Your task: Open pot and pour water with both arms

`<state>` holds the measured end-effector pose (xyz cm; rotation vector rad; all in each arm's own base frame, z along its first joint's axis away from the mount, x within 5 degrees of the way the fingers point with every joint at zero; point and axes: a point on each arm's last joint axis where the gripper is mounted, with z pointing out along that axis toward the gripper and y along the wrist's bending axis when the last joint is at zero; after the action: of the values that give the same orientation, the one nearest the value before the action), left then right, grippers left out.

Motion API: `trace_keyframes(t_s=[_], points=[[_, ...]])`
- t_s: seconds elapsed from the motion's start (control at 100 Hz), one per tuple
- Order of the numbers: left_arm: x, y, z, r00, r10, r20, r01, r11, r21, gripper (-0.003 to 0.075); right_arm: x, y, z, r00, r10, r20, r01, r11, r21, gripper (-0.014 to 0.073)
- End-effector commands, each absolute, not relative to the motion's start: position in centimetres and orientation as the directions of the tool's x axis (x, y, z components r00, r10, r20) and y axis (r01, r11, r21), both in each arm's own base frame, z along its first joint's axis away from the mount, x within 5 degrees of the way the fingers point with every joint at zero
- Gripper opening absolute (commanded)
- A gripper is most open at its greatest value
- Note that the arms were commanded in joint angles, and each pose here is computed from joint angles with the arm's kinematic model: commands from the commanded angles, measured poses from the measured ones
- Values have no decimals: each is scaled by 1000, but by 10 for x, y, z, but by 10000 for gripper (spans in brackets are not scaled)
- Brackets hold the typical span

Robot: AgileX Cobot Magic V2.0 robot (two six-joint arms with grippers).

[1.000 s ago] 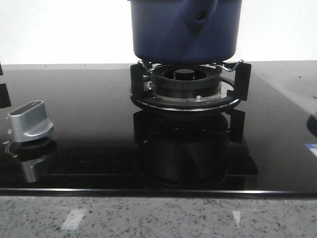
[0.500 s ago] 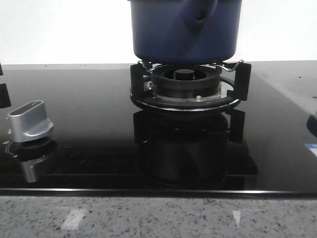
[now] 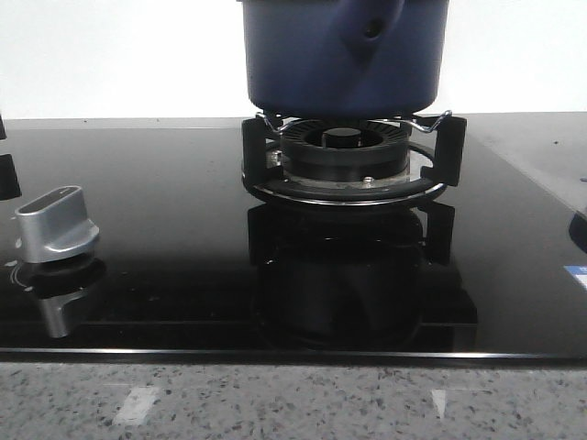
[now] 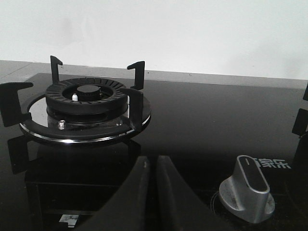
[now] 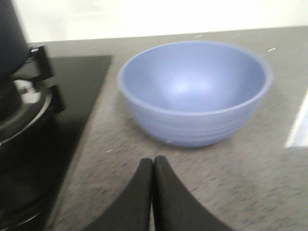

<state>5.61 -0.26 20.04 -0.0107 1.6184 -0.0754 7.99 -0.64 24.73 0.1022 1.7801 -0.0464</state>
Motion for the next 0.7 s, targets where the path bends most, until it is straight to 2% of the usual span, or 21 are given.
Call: trace_keyframes(t_s=[0.0,0.12,0.28,0.44,0.49,0.69], points=[[55,-2,198,21,-66,-998,39,997,-66,-20,79,-11,265,-51,-27,-998,138,990,-34,-47],[55,-2,198,21,-66,-998,39,997,-66,-20,76,-6,256,9,-61,-998,85,995,-60,-47],[55,-2,198,21,-66,-998,39,997,-66,-20,72,1,225,-14,-37,-999,-12,999,-36,-47],[55,-2,198,21,-66,-998,39,997,-66,-20,64,1,199,10,-26,-1000,-21,999,-26,-47],[55,-2,198,21,-66,-998,39,997,-66,-20,61,1,195,-28,-19,-999,-21,1000,-18,-47],[55,-2,198,21,-66,-998,39,997,-66,-20,56,1,196,12,-11,-1000,-21,1000,-11,-47]])
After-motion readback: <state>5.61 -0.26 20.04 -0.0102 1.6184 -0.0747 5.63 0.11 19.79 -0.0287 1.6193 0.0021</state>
